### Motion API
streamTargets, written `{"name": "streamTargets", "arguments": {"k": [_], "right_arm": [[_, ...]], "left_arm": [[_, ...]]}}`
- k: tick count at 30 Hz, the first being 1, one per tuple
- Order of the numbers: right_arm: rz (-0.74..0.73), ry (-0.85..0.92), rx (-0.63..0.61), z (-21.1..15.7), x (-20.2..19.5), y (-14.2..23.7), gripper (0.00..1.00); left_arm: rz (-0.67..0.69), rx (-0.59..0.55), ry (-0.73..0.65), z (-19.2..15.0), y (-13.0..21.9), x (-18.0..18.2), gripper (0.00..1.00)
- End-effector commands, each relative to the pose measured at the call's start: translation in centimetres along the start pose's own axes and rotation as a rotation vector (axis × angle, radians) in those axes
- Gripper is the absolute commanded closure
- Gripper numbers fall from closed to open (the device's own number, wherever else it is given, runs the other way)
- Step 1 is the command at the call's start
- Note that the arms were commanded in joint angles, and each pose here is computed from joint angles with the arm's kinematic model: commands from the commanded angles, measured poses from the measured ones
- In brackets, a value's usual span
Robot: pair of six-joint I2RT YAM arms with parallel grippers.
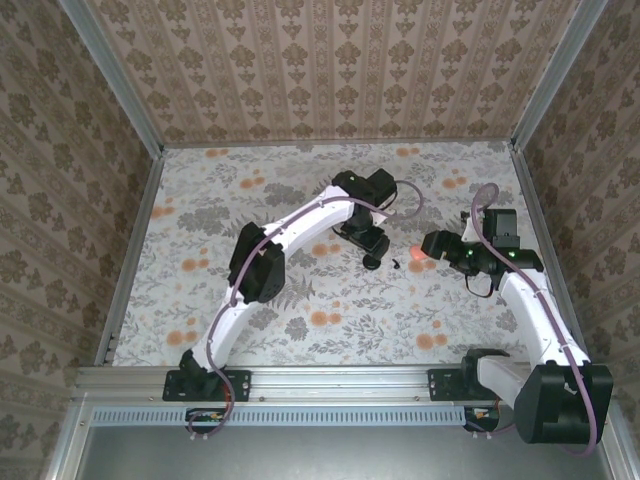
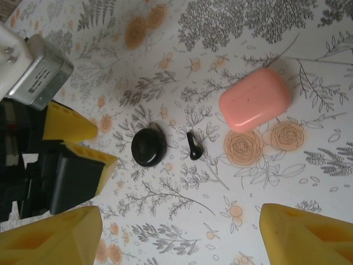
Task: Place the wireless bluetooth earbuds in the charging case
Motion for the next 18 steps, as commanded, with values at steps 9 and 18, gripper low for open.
{"name": "streamTargets", "arguments": {"k": [9, 18], "right_arm": [[0.042, -0.028, 0.032, -1.4, 0.2, -0.1, 0.23], [0.045, -0.025, 0.051, -1.8, 0.0, -0.2, 0.23]], "left_arm": [[-0.024, 0.061, 0.104, 0.2, -2.5, -0.4, 0.38], [0.002, 0.066, 0.127, 0.7, -3.7, -0.4, 0.38]]}}
Point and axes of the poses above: each hand's point on the last joint's axis, 136 mm out from that joint toward the fingers, its own y axis back along the fingers, its own x axis along the line the jaws close on, z = x × y, the point moved 4 cm from there along y, back along the fingers, and after that the axes turned 3 degrees about -y, right-handed, at the moved point
